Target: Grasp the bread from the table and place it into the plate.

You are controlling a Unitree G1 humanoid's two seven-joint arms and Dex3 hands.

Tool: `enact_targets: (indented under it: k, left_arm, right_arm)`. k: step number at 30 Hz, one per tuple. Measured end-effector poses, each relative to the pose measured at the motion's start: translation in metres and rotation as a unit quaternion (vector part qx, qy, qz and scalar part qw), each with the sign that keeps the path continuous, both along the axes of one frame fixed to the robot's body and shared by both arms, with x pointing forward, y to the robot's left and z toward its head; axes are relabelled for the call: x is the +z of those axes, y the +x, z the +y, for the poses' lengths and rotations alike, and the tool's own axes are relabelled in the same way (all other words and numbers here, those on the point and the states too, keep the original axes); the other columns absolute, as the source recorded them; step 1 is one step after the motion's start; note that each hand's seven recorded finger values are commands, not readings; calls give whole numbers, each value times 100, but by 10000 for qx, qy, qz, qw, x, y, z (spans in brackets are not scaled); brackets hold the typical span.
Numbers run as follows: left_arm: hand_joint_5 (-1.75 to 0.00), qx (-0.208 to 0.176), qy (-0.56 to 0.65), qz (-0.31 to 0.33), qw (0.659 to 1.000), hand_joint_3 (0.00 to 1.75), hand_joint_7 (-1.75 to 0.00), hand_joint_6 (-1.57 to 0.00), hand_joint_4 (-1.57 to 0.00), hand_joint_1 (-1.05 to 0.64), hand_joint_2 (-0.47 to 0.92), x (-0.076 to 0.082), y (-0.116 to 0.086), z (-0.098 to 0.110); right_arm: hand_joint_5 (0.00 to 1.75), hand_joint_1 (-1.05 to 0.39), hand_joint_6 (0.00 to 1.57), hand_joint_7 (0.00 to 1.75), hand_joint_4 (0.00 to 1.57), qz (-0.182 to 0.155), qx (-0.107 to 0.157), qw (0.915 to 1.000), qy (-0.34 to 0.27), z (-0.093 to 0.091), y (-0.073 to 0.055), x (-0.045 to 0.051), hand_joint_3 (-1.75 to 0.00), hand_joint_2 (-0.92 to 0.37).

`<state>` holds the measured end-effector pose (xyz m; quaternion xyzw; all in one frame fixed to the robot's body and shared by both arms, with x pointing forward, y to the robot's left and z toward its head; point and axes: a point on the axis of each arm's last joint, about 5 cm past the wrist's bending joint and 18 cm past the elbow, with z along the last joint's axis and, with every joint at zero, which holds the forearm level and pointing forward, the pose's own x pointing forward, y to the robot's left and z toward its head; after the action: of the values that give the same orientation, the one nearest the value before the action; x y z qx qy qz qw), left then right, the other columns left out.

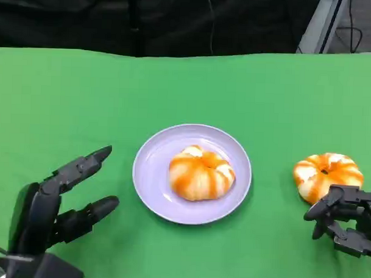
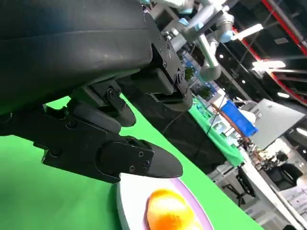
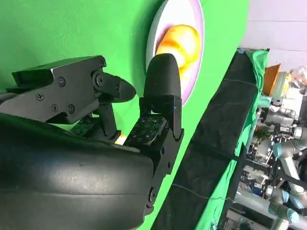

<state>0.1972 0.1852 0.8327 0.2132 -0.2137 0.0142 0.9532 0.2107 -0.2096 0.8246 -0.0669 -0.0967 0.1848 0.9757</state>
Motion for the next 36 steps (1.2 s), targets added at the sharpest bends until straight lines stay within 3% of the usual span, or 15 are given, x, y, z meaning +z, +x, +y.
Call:
enact_targets:
  k: [6, 15, 28, 36]
  left_arm:
    - [-1, 9, -250, 101, 9996, 17, -1, -73, -87, -52, 92, -23, -29, 70]
    - [0, -174, -685, 224, 9972, 10, -1, -75, -88, -21, 92, -34, 1, 95]
    - [-4, -42, -766, 367, 9964, 36, -4, -90, -99, -3, 92, -54, 35, 105]
    - [-16, 238, -762, 377, 9961, 48, -9, -112, -116, 0, 92, -71, 42, 111]
  right_arm:
    - [138, 6, 95, 91, 86, 32, 6, 10000, 33, -11, -1, -2, -61, -84]
    - [138, 6, 96, 90, 86, 33, 12, 10000, 44, -25, -3, -1, -60, -84]
    - [138, 7, 97, 88, 87, 62, -17, 10000, 60, -32, -4, -4, -61, -84]
    - [137, 7, 96, 88, 87, 65, 4, 10000, 61, -38, -5, -3, -60, -84]
